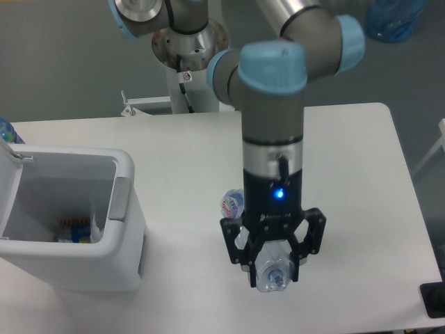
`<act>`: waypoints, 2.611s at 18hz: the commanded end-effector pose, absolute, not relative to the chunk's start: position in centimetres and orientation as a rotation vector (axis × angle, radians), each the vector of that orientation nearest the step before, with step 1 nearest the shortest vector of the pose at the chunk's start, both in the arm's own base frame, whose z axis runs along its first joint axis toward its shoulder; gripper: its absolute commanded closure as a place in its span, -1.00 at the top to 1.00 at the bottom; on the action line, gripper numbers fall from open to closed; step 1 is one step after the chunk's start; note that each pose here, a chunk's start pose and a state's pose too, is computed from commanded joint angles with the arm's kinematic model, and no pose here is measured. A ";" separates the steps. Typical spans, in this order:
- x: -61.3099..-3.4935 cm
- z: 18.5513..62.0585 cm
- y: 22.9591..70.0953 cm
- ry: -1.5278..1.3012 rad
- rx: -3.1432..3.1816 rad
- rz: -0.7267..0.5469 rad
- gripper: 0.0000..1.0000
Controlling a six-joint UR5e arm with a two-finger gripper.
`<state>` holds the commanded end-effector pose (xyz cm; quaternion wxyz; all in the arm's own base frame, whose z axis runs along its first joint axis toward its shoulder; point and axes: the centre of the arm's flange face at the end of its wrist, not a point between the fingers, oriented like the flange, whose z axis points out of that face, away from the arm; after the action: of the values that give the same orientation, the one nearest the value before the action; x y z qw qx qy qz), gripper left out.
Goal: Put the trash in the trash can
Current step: 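Carry the hanging bottle over the trash bin, then lower the bottle into the bin and open the gripper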
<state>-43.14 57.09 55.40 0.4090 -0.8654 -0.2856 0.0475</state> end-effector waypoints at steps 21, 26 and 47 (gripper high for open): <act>-35.0 61.9 57.4 -0.692 -2.063 -0.090 -0.01; -31.6 61.0 59.7 -0.634 -2.096 -0.131 -0.01; -21.2 54.9 66.1 -0.455 -2.241 -0.267 1.00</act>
<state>-21.20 66.11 54.91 0.4075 -0.8890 -0.1804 -0.1057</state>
